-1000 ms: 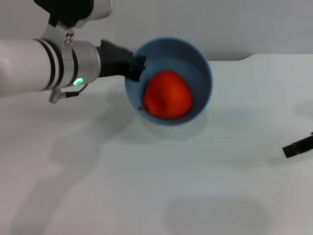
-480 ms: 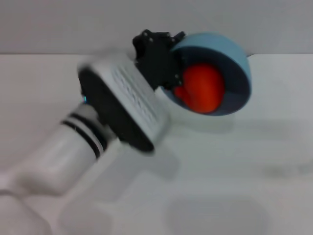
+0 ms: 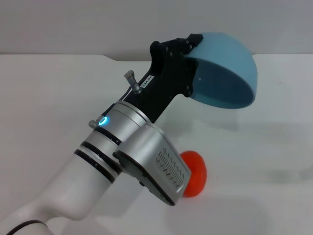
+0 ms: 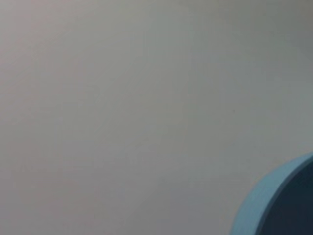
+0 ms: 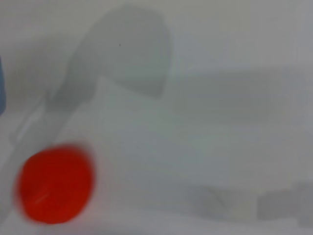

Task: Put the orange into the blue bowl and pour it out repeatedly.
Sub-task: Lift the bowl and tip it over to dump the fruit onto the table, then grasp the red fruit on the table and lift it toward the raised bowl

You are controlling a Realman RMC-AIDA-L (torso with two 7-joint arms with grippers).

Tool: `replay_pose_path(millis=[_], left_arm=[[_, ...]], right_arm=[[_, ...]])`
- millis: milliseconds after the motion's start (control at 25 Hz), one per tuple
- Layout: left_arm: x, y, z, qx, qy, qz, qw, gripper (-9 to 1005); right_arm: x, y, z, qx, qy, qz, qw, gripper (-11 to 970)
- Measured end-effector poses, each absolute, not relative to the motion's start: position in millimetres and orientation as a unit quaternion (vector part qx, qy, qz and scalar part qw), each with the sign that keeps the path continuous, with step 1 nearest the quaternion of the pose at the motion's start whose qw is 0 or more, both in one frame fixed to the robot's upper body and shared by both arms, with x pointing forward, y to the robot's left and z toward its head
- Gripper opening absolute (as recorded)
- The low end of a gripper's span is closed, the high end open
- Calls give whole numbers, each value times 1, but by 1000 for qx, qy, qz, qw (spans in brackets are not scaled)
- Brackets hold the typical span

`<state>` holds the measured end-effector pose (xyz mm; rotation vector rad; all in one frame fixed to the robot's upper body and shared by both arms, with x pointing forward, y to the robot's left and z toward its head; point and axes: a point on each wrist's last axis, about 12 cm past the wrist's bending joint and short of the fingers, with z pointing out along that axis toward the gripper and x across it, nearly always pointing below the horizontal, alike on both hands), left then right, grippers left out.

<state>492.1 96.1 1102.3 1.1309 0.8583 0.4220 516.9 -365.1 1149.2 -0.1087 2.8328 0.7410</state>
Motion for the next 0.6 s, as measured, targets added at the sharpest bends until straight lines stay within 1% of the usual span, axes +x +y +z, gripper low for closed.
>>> replay_pose_path(millis=[120,200,280,400,520,600], left_arm=[[494,97,1103,508,394,191,742,0],[497,98,1107,486,417,179,747,0],[503,99,1115,451,457,157,750,-1],[524,107,1132,419,527,118,730,-1],[545,121,1147,406,604,45,685,-2],[560,134,1156,399,659,-42,636,-2]], right_arm=[[518,-364,1149,-38,961,253,105,445],[520,-363,1150,-41,961,253,107,445],[523,-360,1150,-46,960,255,107,445],[531,-352,1149,-62,957,264,100,446],[541,-339,1146,-84,956,264,91,446],[548,-329,1146,-103,956,260,90,446]])
